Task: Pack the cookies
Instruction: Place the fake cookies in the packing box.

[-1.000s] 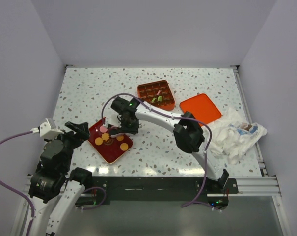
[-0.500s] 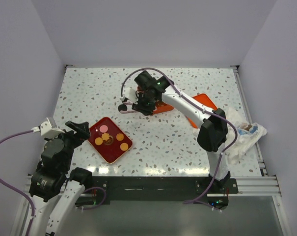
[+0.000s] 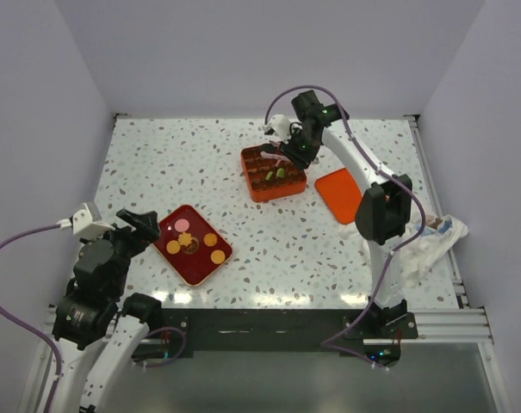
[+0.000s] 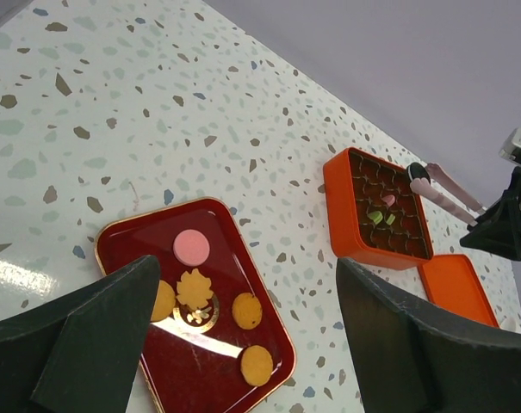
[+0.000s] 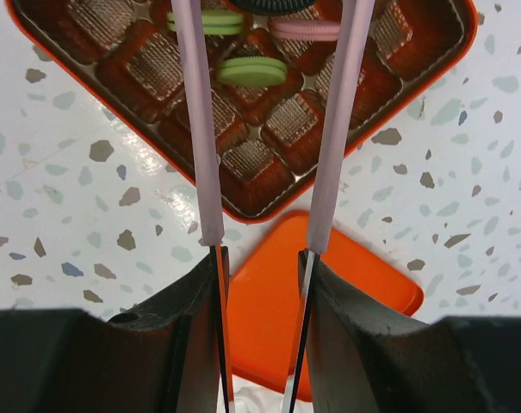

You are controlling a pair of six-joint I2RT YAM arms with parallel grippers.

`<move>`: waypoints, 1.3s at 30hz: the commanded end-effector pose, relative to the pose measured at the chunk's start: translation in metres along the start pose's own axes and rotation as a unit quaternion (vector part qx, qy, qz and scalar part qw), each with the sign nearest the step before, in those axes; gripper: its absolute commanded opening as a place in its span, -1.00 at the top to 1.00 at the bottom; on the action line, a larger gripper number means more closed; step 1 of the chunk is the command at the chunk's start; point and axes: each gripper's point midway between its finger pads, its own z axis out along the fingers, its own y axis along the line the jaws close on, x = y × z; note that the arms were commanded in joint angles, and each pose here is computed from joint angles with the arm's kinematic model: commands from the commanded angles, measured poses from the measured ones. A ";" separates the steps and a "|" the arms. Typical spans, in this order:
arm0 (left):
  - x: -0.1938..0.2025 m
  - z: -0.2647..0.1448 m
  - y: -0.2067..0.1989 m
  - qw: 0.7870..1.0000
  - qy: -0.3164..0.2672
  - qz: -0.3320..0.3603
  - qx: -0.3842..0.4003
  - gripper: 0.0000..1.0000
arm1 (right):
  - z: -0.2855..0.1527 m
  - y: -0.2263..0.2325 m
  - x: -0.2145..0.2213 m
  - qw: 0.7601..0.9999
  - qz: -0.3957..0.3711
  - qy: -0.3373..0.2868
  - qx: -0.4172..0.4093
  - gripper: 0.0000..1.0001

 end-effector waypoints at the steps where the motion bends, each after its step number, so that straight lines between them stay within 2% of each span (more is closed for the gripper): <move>1: -0.005 0.004 -0.008 1.000 -0.010 -0.002 0.015 -0.77 | -0.005 -0.002 0.006 1.000 0.017 0.007 -0.011 0.93; 14: -0.001 0.007 -0.010 1.000 -0.006 -0.003 0.017 -0.77 | 0.021 0.003 0.024 0.998 0.032 0.042 -0.034 0.88; 39: -0.001 0.012 -0.013 1.000 -0.004 0.000 0.019 -0.77 | 0.035 0.001 0.020 0.998 0.027 0.049 -0.036 0.79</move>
